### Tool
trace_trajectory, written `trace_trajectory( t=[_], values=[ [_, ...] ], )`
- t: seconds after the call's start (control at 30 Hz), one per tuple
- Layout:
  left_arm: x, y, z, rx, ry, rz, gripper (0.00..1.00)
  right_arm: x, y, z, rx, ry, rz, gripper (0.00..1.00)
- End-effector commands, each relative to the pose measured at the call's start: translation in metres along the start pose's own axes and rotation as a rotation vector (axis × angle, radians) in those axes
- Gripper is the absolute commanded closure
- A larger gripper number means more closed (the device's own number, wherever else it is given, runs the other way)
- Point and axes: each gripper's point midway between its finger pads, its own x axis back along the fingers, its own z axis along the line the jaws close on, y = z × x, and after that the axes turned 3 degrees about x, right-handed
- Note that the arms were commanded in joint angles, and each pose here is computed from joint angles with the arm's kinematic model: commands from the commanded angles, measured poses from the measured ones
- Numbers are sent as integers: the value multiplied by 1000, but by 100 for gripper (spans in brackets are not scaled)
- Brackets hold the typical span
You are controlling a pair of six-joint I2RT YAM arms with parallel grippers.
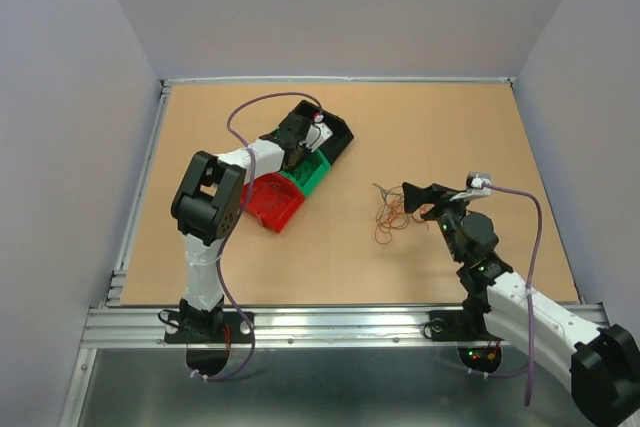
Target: Untangle the cables
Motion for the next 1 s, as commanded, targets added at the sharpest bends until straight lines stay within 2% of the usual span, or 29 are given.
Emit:
trace_trajectory(
  t=[0.0,0.07,0.1,0.2,0.5,0.73,0.97],
  values=[
    [-6,-10,16,-11,108,65,100,-7,34,18,-8,52,-85,4],
    [-5,-16,16,-14,119,72,97,-7,34,18,-5,55,-84,4],
    [2,-6,21,2,132,32,89,-7,34,20,-2,63,-84,4],
    [28,11,24,28,116,-59,75,-8,33,20,4,67,-78,4],
    [100,42,28,81,76,-256,46,-15,23,33,20,114,-4,4],
    [127,41,26,77,87,-265,43,-18,17,41,20,153,30,4],
    [127,41,37,86,151,-272,41,-20,14,41,26,154,45,4]
  ],
)
